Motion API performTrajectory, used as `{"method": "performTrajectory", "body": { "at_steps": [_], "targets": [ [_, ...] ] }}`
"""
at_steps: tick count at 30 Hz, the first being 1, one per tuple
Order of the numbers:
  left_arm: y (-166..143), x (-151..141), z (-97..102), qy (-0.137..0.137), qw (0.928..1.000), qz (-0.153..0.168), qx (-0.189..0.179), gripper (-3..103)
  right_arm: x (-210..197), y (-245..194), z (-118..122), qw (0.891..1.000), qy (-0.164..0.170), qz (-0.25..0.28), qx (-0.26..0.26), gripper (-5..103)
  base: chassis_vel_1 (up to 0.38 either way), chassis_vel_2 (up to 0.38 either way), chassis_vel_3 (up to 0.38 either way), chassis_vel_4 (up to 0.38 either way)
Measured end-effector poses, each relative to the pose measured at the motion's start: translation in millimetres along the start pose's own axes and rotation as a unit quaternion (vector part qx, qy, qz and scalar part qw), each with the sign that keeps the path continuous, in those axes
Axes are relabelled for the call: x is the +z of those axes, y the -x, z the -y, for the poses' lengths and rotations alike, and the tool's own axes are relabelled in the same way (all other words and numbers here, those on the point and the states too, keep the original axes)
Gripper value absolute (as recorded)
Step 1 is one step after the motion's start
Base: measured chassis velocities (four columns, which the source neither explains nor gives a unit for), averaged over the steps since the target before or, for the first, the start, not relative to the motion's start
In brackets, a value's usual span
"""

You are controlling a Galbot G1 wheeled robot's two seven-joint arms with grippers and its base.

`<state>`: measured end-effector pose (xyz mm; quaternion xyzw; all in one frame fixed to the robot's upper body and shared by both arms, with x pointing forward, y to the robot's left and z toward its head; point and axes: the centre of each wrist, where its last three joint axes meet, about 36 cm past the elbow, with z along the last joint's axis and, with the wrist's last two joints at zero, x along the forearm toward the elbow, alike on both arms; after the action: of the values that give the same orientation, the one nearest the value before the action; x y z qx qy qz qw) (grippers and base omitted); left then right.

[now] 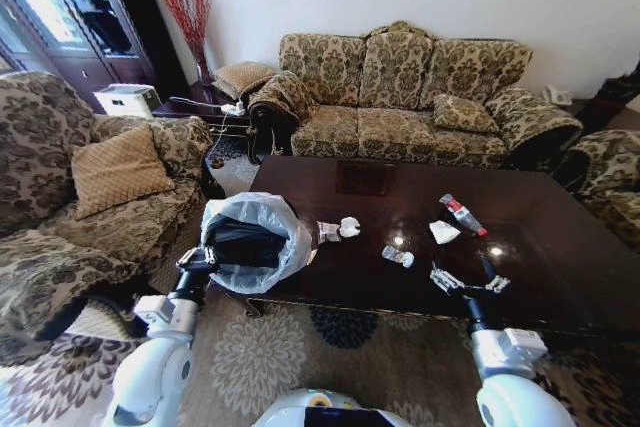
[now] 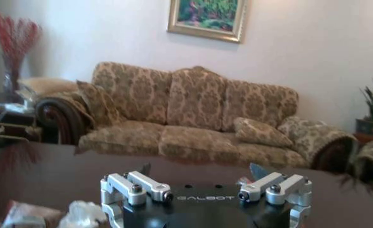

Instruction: Move to the front of the table and place the trash on the table into the trash bin.

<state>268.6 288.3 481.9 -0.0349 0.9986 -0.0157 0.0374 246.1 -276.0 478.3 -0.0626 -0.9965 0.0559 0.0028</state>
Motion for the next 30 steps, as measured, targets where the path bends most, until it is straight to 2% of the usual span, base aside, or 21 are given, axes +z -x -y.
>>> {"method": "performTrajectory", "body": {
  "at_steps": [2,3,8,12,14,24,27,29,30],
  "targets": [
    [0,-3,-1.7,0.009,0.9988,0.048,-0.004,1,-6,19,-5,1.000,0.007,0.016,-0.019,100,0.000,0.000,0.000,0.000],
    [0,-5,-1.6,0.006,0.9983,0.057,-0.008,1,-10,29,-7,0.999,0.009,0.023,-0.030,100,0.000,0.000,0.000,0.000],
    [0,-5,-1.0,0.000,0.9984,0.056,-0.009,1,-22,56,-13,0.997,0.011,0.043,-0.058,100,0.000,0.000,0.000,0.000],
    [2,-4,-2.5,0.008,0.9986,0.050,-0.014,1,-33,76,-18,0.995,0.014,0.049,-0.087,100,0.000,0.000,0.000,0.000],
    [3,-2,-5.0,0.018,0.9986,0.044,-0.023,1,-24,82,-23,0.992,0.033,0.021,-0.120,100,0.000,0.000,0.000,0.000],
    [8,1,-10.1,0.025,0.9987,0.038,-0.026,1,4,109,-49,0.979,0.077,-0.054,-0.180,100,0.000,0.000,0.000,0.000],
    [13,1,-11.4,0.022,0.9990,0.034,-0.019,1,24,142,-74,0.966,0.112,-0.088,-0.217,100,0.000,0.000,0.000,0.000],
    [15,0,-12.1,0.021,0.9991,0.034,-0.016,1,28,151,-81,0.963,0.117,-0.094,-0.225,100,0.000,0.000,0.000,0.000],
    [19,-3,-13.2,0.018,0.9991,0.035,-0.012,1,37,165,-92,0.959,0.117,-0.103,-0.237,100,0.000,0.000,0.000,0.000]
  ]
}}
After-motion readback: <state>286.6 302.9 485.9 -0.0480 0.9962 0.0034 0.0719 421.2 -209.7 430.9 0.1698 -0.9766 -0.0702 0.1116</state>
